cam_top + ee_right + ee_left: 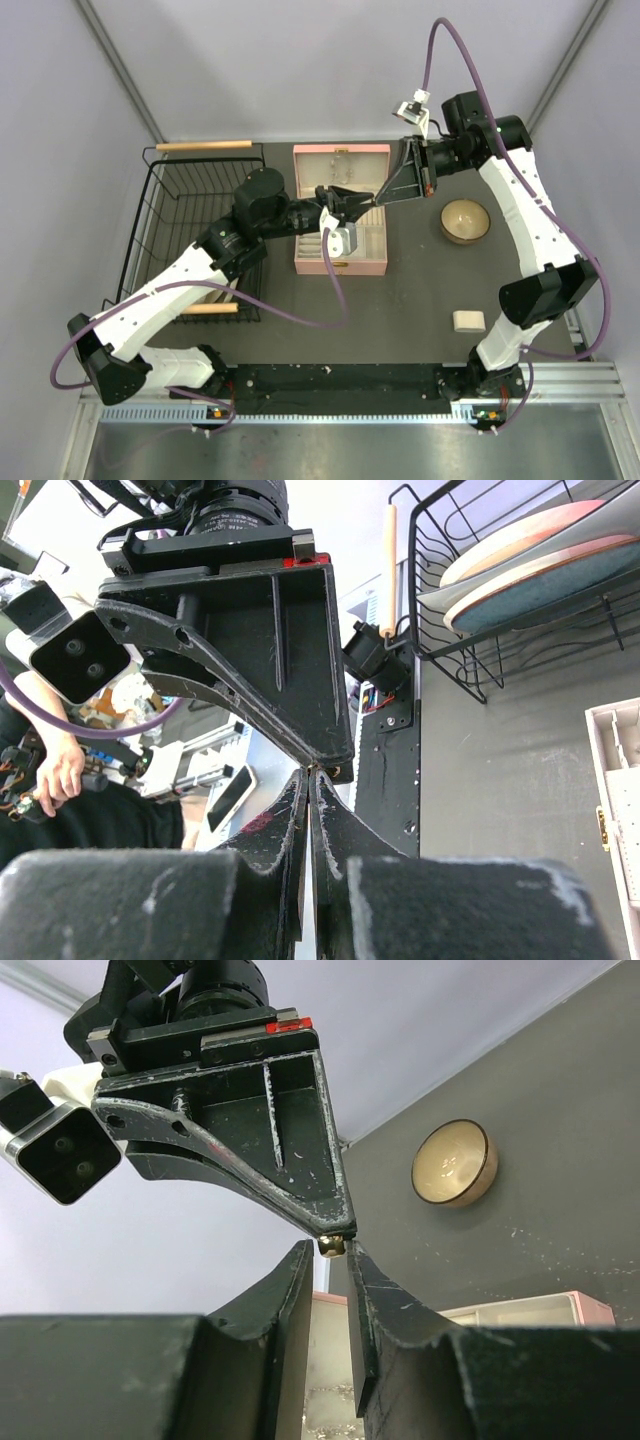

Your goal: Organize the mixed jewelry

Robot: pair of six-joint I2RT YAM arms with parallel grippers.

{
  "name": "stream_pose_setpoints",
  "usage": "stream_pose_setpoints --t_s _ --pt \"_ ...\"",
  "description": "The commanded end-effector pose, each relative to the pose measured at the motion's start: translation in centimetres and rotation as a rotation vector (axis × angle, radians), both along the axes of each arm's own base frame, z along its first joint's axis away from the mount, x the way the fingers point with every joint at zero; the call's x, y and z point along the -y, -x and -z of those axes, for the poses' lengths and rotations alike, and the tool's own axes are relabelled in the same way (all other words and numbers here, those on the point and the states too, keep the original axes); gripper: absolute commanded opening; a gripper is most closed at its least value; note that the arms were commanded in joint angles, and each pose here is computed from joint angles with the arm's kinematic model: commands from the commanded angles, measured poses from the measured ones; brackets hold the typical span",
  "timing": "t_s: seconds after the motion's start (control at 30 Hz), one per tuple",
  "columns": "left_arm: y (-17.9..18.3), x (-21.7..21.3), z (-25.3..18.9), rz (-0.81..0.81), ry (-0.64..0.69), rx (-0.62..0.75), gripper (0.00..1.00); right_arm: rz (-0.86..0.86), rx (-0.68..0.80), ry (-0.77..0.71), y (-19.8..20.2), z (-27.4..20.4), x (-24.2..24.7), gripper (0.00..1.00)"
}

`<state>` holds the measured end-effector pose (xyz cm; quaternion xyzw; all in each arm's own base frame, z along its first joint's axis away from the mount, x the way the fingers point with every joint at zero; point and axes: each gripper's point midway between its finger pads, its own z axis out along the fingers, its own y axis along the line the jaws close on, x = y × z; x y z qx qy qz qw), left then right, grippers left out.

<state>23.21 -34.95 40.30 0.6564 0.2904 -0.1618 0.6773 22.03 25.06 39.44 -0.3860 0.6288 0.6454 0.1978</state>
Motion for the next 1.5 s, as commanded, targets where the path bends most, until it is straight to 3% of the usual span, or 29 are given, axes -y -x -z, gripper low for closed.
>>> stream_pose_setpoints --t_s 0.0,0.47,0.63,0.83,1.47 --pt "1.2 0.5 -0.7 0.055 0.022 0.025 0.24 -0.068 -0.033 -0.098 2.8 -2.6 0.4 0.0" --pt "1.5 0.7 -0.7 0.062 0.011 0.033 0.07 -0.059 -0.031 -0.082 2.6 -2.2 0.3 0.0" --pt "1.2 0.6 -0.6 0.042 0.009 0.036 0.0 -0.053 -0.016 -0.074 2.8 -2.0 0.4 0.08" --pt "0.9 0.5 -0.4 0.018 0.012 0.029 0.0 -0.042 0.001 -0.058 2.9 -1.8 0.5 0.23" --pt "1.8 -0.5 -1.3 0.013 0.047 0.0 0.0 0.044 0.03 0.012 0.5 -0.3 1.3 0.26"
